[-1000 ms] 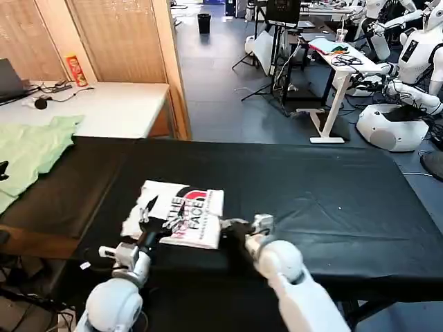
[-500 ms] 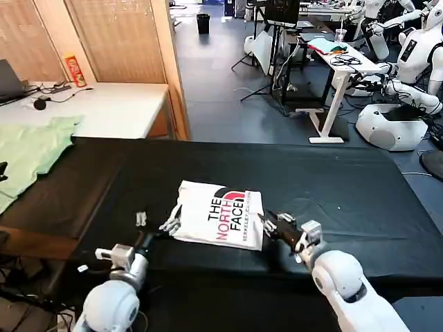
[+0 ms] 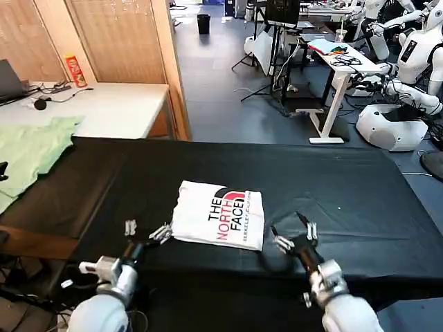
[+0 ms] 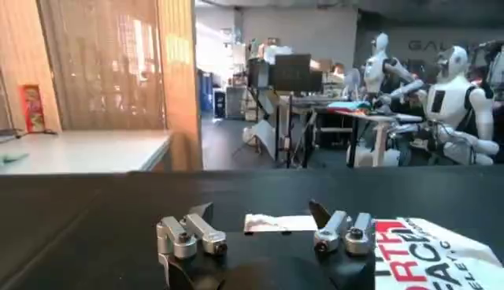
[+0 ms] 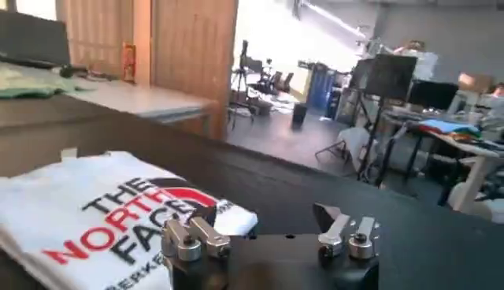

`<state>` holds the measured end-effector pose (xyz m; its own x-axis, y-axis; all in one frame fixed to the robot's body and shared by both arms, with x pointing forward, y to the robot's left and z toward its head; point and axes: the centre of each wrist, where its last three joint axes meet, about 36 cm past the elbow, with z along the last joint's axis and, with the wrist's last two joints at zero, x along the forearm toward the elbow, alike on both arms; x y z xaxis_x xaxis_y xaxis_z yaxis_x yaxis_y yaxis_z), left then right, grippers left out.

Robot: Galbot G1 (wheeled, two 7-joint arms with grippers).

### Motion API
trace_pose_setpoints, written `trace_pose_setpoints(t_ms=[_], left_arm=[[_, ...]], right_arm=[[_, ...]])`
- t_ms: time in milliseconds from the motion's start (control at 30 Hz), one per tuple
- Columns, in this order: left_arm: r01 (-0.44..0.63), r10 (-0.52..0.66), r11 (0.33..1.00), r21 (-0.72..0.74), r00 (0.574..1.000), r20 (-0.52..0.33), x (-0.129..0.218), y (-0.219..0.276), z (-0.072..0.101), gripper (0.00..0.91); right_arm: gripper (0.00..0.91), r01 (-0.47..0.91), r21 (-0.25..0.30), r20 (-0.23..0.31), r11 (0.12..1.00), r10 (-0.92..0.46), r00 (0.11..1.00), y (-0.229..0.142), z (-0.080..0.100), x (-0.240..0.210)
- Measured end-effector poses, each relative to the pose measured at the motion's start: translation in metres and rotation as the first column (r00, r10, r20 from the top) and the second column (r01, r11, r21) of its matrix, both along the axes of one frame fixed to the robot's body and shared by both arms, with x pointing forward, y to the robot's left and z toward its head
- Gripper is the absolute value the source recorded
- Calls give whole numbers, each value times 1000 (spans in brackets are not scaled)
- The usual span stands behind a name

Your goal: Fold and organize the clothes.

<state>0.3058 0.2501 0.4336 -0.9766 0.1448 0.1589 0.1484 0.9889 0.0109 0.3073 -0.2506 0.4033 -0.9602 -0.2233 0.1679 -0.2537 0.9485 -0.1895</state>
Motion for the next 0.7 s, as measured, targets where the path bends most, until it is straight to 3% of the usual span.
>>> trace_pose_setpoints(t_ms=[367,700], left_arm=[[-29,32,999,44,996,-79,-52,13,-1,878],[-84,89,996,32,977,-196,-113,15,-2,878]], right_arm=[[878,149,-6,17,989,-149,989,8,-9,-82],[878,254,-4,-101,967,-253,962,16,7,-137]])
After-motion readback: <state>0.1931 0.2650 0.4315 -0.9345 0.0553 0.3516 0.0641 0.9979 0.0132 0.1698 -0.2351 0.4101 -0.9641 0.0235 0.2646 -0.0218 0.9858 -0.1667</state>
